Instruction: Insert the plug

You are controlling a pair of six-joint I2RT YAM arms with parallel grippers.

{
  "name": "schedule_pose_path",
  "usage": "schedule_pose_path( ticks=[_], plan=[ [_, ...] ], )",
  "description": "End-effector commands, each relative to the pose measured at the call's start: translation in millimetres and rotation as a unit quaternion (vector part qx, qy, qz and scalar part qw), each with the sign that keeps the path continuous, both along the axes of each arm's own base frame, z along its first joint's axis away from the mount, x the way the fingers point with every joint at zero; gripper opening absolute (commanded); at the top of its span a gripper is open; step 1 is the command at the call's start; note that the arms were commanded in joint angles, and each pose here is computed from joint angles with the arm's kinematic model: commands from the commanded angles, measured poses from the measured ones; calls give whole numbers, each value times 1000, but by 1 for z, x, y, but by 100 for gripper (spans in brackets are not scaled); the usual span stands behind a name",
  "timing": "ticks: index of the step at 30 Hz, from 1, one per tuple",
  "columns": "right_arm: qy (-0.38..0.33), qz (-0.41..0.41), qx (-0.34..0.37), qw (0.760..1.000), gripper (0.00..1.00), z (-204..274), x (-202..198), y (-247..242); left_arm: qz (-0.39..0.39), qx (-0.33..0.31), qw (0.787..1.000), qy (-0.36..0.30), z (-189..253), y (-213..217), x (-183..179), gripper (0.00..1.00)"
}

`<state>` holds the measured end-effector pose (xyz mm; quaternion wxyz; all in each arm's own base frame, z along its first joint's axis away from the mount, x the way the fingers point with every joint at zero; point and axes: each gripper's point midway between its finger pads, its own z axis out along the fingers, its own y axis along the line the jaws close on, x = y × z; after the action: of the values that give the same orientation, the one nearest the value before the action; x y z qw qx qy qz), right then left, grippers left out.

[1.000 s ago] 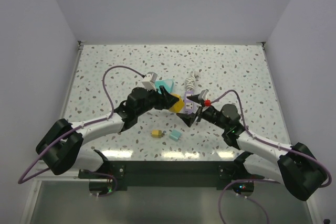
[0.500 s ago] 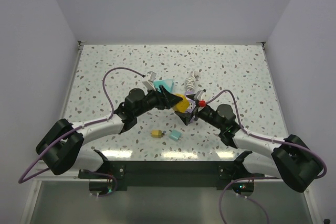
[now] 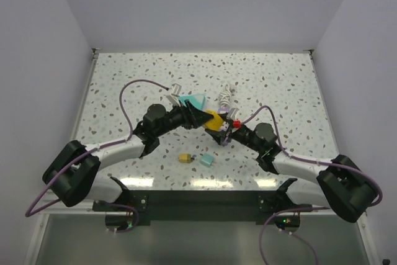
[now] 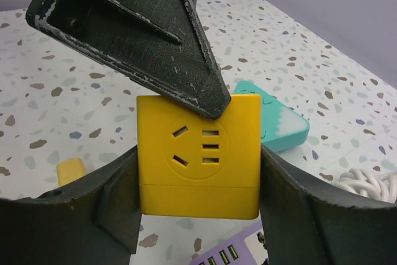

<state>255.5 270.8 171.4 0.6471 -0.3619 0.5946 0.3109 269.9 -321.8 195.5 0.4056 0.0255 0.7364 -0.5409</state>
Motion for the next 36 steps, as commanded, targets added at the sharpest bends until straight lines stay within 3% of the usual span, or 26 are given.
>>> schedule_pose_path(
  ticks=[1, 3, 4, 7, 9, 18, 23, 27, 28, 31, 34, 36],
  plan=[
    [-11, 9, 19, 1000, 0, 24, 2, 5, -67, -42, 994, -70, 32, -2, -17, 9],
    [-5, 13, 24, 1000, 0, 32, 2, 7, -73, -42, 992, -91, 33, 2, -17, 37],
    [12, 18, 12, 1000, 0, 26, 1, 8, -82, -41, 990, -108, 35, 3, -20, 64],
    [49, 22, -4, 999, 0, 26, 3, 13, -99, -27, 984, -144, 39, 8, -22, 94],
    [66, 23, -3, 998, 0, 35, 6, 17, -96, -12, 980, -175, 41, 16, -15, 100],
    [212, 27, -9, 977, 0, 40, -7, 19, -62, 24, 953, -297, 54, 66, 0, 100],
    [275, 26, 20, 961, 0, 51, -12, 14, -75, 44, 906, -415, 61, 87, -19, 100],
    [318, 38, 33, 947, 0, 59, -16, 13, -141, 48, 847, -510, 54, 85, -55, 100],
    [331, 58, 33, 941, 0, 60, -23, 16, -150, 44, 822, -547, 59, 85, -66, 100],
    [368, 97, 39, 924, 0, 68, -35, 22, -191, 48, 775, -601, 54, 84, -86, 100],
    [404, 140, 30, 903, 0, 67, -51, 27, -214, 58, 746, -628, 49, 82, -92, 100],
    [421, 162, 28, 892, 0, 69, -58, 30, -235, 62, 741, -627, 42, 80, -95, 100]
  ],
)
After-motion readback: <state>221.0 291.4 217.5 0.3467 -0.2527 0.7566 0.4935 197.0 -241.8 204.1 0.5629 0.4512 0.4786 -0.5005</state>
